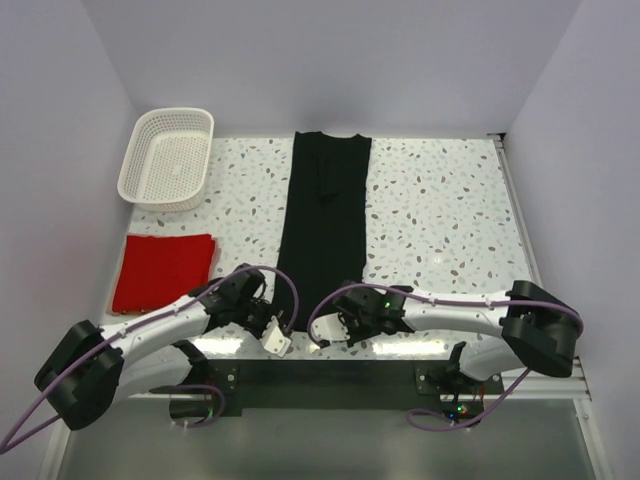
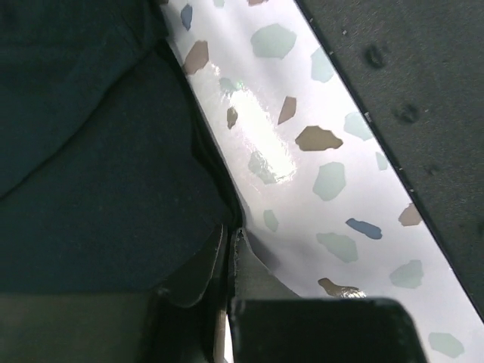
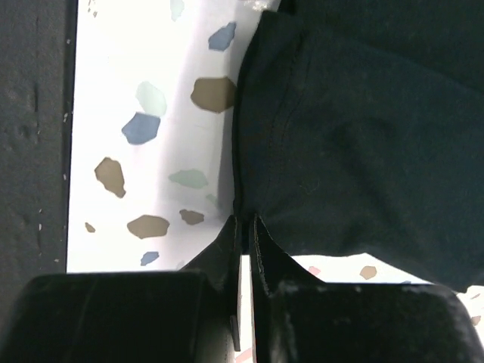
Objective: Fold and stack the t-shirts
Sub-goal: Fold the tshirt
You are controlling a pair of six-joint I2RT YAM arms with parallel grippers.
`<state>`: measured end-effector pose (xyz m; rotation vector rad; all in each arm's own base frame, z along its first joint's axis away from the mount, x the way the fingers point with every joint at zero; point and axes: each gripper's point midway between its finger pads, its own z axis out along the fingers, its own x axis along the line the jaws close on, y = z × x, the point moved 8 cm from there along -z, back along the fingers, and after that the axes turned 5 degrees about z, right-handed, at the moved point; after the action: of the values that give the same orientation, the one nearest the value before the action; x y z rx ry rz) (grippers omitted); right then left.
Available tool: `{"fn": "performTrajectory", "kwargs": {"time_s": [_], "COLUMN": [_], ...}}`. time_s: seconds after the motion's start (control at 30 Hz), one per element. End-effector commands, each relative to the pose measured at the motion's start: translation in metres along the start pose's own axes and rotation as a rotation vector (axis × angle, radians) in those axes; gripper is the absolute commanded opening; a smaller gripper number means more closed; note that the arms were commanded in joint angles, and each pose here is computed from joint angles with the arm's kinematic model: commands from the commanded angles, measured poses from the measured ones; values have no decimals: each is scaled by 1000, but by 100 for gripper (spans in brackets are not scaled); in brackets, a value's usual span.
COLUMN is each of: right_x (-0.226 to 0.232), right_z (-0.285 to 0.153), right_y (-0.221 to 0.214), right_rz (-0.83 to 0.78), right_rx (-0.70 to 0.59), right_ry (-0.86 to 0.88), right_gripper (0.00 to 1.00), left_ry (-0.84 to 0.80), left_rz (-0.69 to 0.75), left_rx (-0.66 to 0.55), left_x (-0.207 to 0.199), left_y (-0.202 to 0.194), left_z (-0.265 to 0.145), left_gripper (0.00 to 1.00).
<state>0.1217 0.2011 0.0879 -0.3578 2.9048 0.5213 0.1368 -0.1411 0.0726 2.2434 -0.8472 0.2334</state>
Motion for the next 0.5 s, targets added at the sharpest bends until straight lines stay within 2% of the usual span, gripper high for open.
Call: {"fn": "performTrajectory", "kwargs": {"time_s": [0.0,0.17,0.23,0.33,0.47], "right_x": [9,16,17,11,-14], "right_z": [-10,-42,-54,-65,-79], "right_y": [-11,5,7,9,3], "right_rz": [-23,-25,-27,-29,30], "right_rx": [36,-57,-79,-100,-133], "right_ry": [32,77,74,45,-27], "right_gripper": [0,0,0,0,0], "left_ry": [-1,-4,-10,65,167], "left_rz": [37,18,-7,-57,-72], "left_rx": [-36,-142,-143,-105,-112], "left_x": [-6,-2,0,19,51], "left_y": [16,47,51,51,45], "left_z": [-5,-20,-25,-35,-58], "left_gripper": [0,0,0,0,0]}}
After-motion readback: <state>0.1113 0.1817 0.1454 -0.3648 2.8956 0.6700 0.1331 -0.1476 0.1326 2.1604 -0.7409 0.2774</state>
